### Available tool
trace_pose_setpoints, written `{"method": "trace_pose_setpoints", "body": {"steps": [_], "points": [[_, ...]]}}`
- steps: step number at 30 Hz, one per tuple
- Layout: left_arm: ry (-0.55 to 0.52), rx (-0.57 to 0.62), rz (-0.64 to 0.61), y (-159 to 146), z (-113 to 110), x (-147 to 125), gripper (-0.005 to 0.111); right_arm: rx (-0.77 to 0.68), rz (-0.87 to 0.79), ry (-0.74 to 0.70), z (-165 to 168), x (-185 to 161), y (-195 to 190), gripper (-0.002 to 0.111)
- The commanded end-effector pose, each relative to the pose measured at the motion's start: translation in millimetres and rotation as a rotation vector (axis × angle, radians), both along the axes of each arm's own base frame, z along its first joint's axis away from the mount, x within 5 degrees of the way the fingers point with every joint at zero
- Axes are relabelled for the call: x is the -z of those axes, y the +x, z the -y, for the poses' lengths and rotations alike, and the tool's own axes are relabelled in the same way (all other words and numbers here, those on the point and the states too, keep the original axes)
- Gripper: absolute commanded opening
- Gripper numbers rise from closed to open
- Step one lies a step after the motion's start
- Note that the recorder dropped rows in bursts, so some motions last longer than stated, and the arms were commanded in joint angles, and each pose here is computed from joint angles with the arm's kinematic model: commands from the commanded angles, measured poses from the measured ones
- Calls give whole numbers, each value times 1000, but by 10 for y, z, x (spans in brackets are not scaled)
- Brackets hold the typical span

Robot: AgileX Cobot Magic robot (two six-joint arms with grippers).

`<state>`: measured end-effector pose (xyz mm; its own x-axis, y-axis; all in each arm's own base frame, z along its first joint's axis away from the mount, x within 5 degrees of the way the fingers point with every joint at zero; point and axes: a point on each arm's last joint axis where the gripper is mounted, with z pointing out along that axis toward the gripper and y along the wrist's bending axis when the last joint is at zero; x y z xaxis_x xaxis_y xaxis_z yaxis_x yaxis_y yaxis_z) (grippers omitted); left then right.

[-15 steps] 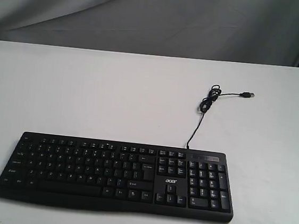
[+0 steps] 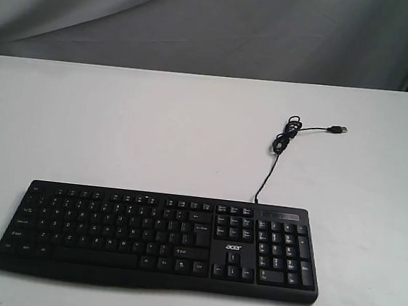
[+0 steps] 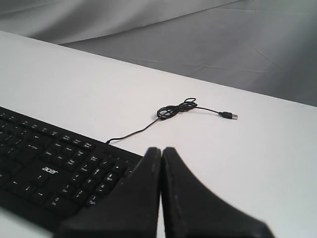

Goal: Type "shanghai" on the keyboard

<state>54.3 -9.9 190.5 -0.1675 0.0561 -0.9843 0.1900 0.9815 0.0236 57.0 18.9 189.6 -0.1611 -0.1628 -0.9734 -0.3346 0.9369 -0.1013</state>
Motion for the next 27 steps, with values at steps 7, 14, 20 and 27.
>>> {"method": "trace_pose_setpoints", "body": {"steps": [7,14,20,27], "points": [[-3,4,3,-1,2,8,0,7,-155,-25,-39,-455,112,0],[-3,4,3,-1,2,8,0,-39,-249,-147,-301,-934,765,0],[-3,4,3,-1,2,8,0,-334,-293,-232,-1130,-868,1186,0],[-3,4,3,-1,2,8,0,-499,-423,-221,-1996,-617,1337,0]]}}
